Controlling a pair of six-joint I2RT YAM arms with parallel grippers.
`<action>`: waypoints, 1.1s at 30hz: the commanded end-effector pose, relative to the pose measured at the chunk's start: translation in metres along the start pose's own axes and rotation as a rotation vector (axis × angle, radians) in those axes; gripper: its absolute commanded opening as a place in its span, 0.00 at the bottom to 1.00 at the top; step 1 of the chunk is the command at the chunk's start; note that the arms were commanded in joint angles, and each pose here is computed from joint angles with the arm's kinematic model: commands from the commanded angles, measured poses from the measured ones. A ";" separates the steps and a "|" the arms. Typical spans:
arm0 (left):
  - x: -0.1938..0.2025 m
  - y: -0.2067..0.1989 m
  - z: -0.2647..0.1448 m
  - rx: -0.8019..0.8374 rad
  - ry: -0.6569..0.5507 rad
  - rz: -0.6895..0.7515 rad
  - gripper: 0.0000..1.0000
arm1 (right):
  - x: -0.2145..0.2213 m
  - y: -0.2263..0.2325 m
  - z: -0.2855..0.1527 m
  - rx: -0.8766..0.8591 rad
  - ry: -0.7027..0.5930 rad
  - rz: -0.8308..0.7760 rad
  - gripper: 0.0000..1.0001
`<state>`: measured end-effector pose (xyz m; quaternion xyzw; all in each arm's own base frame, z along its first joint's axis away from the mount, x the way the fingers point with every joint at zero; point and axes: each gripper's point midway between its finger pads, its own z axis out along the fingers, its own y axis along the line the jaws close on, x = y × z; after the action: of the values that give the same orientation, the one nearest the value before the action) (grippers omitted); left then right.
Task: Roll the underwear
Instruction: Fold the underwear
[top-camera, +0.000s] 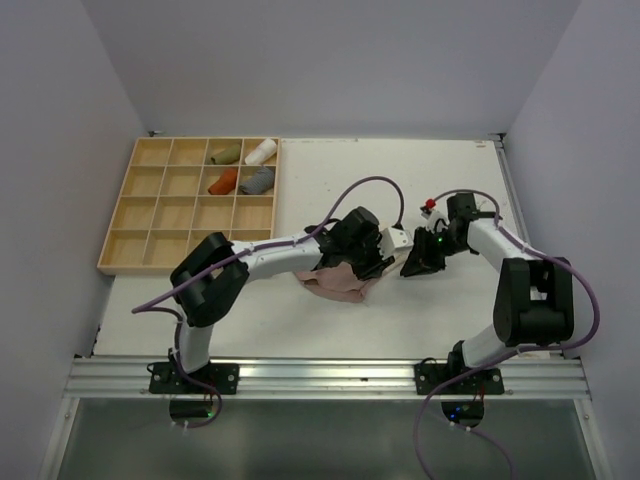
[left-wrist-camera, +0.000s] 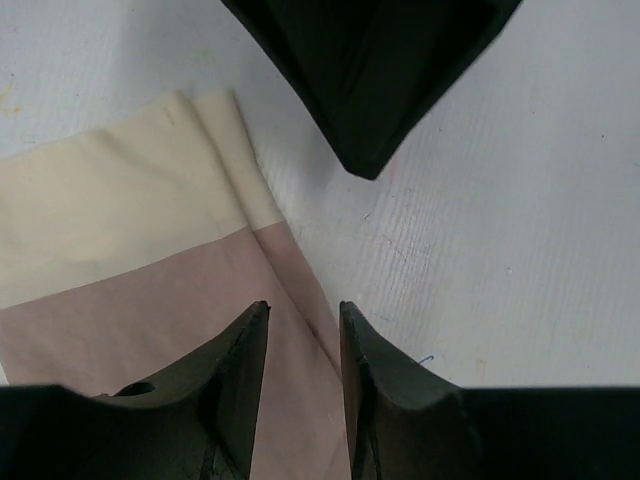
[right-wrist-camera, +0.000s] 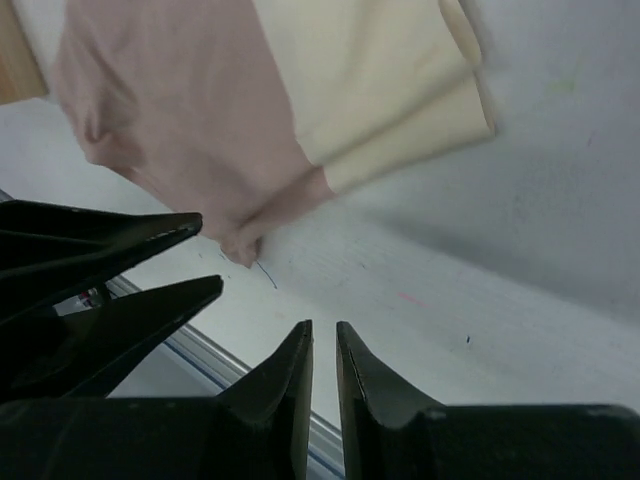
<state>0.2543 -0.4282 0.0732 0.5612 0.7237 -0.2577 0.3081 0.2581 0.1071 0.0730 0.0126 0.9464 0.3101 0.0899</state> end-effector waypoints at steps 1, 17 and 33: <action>-0.015 0.002 0.009 -0.025 -0.018 -0.039 0.38 | -0.002 -0.010 0.010 0.055 -0.077 0.171 0.17; 0.011 0.018 0.032 -0.116 0.073 0.005 0.23 | -0.003 -0.040 0.041 0.091 -0.017 0.392 0.13; 0.008 0.018 0.032 -0.113 0.068 -0.006 0.15 | 0.003 -0.045 0.049 0.101 0.014 0.416 0.13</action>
<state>0.2694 -0.4301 0.0319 0.5493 0.7584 -0.1918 0.2939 0.2562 0.1037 0.0103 0.2082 0.9351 0.2866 0.0018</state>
